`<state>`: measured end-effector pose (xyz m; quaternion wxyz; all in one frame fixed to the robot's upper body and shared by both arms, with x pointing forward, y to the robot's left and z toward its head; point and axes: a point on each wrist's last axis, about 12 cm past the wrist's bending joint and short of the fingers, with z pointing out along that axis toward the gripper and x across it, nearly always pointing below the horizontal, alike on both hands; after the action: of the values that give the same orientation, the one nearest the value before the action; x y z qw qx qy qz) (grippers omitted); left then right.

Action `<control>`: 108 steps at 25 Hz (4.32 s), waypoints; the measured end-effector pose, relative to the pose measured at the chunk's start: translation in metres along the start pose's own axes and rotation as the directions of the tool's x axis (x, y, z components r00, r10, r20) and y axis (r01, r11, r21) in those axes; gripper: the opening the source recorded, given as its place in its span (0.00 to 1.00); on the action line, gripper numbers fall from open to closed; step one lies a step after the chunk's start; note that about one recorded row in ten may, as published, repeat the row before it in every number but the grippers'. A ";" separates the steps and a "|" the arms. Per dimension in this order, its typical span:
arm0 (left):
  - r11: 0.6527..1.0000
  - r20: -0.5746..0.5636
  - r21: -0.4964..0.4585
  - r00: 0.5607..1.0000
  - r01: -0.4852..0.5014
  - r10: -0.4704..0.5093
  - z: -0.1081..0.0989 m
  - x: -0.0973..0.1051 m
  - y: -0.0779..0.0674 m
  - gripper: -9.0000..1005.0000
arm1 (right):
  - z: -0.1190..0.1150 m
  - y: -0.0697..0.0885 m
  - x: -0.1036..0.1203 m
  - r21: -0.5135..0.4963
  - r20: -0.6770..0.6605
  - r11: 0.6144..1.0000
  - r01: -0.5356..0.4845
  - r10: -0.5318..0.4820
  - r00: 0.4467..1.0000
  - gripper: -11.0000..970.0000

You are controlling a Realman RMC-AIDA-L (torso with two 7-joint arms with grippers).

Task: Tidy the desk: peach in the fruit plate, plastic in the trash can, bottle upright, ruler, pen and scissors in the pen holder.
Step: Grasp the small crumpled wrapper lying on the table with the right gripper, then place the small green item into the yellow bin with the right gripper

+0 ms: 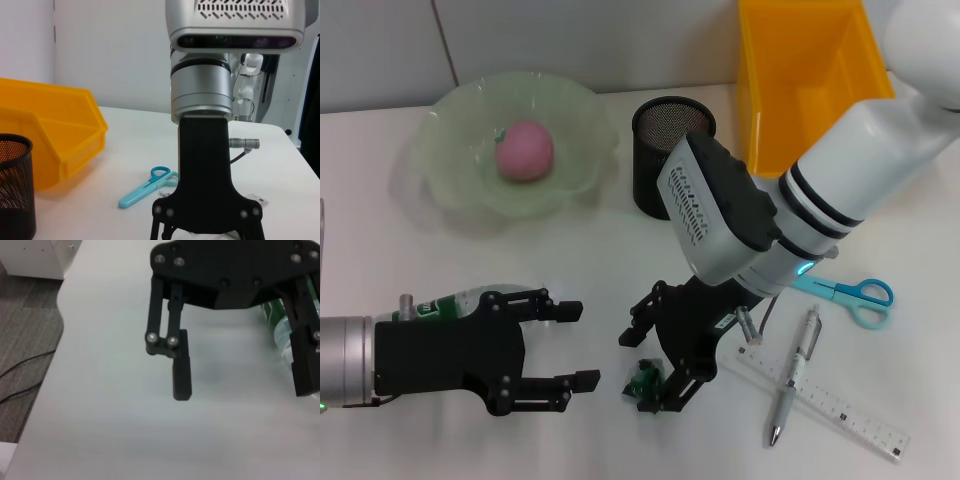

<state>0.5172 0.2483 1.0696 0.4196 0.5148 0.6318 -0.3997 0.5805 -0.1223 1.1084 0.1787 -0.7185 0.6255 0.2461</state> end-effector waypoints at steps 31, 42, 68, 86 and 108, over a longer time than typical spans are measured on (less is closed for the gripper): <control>1.000 0.008 0.001 1.000 -0.002 0.002 0.003 -0.001 0.000 0.77 | 0.011 0.002 0.005 0.014 -0.020 1.000 0.007 -0.007 1.000 0.73; 1.000 0.010 -0.001 1.000 -0.003 0.003 0.003 -0.001 0.000 0.77 | 0.014 0.003 0.002 0.003 -0.014 1.000 0.013 -0.013 1.000 0.50; 1.000 0.009 -0.002 1.000 0.007 -0.007 0.001 -0.001 0.001 0.77 | -0.114 -0.018 0.016 0.290 0.169 0.942 -0.169 0.124 0.978 0.46; 1.000 0.017 0.014 1.000 0.019 -0.019 0.002 -0.002 -0.002 0.77 | -0.197 -0.045 0.089 0.660 0.386 0.555 -0.505 0.327 0.863 0.46; 1.000 0.015 0.020 1.000 0.019 -0.019 0.001 -0.002 -0.002 0.77 | -0.178 -0.060 0.109 0.665 0.459 0.437 -0.605 0.401 0.793 0.68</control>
<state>0.5156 0.2464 1.0712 0.4157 0.5098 0.6294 -0.4137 0.6733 -0.3024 1.1874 0.4640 -0.3089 0.8273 0.0704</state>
